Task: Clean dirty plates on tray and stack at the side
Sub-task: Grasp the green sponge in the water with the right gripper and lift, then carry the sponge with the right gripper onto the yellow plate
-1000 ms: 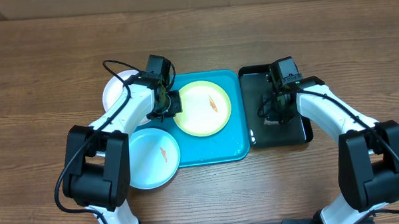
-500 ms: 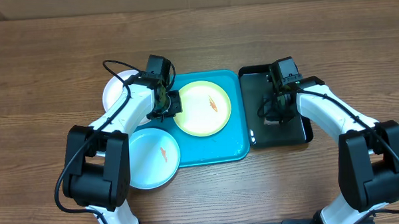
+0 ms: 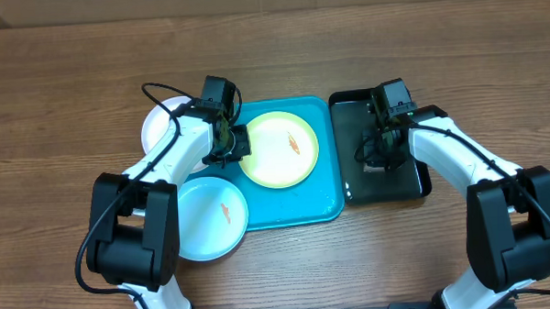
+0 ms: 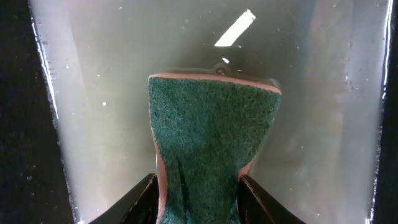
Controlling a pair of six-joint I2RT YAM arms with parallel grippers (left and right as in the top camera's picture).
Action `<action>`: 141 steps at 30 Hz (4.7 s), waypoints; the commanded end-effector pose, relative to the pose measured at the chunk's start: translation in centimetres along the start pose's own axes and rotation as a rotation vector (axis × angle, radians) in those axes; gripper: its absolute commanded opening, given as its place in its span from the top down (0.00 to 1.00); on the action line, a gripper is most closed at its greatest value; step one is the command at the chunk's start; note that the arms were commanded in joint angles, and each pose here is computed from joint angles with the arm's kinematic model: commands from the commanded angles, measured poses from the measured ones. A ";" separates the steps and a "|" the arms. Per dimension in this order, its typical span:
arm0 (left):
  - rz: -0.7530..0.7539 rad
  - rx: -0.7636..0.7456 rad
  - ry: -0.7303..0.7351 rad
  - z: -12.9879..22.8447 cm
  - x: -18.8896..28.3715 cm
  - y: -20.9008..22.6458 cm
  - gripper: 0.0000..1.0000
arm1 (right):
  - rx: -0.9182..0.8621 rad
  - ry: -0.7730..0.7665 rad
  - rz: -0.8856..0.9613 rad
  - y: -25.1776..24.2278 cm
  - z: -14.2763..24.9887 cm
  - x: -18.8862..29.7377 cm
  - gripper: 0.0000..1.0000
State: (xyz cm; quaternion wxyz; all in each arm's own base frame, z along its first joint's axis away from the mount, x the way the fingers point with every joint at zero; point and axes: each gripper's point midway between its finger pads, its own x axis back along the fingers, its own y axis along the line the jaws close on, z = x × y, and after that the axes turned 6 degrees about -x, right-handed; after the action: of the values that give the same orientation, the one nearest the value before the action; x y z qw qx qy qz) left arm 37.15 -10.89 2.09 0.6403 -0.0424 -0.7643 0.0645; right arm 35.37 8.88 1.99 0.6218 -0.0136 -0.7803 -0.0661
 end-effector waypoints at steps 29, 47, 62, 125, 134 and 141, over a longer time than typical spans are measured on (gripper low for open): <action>-0.001 0.008 0.013 0.3 -0.6 0.3 0.89 | -0.001 -0.022 0.000 0.7 -1.7 1.9 0.96; 0.002 0.007 0.002 0.1 -0.6 0.2 0.94 | 0.040 0.022 -0.099 2.5 -1.2 2.5 0.96; 0.000 0.008 0.010 0.6 -1.0 0.4 0.95 | 0.038 0.014 -0.083 2.2 -1.4 2.4 0.96; 0.060 0.004 -0.002 0.4 -1.3 -0.6 0.96 | 0.059 -0.082 -0.206 6.2 -6.8 11.1 0.96; 0.063 0.004 -0.001 0.4 -1.3 -0.7 0.96 | 0.183 -0.114 -0.440 14.5 -6.1 13.5 0.96; 0.063 0.004 -0.001 0.4 -1.3 -0.7 0.96 | 0.282 -0.182 -0.329 18.0 -4.8 12.1 0.96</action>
State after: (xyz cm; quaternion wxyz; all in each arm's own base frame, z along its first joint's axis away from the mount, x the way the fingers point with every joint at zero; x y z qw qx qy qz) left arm 37.61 -11.84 1.65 0.6269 -0.0646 -0.7719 0.0833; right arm 38.93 24.82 17.15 0.5318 0.2224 -0.8129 -0.0829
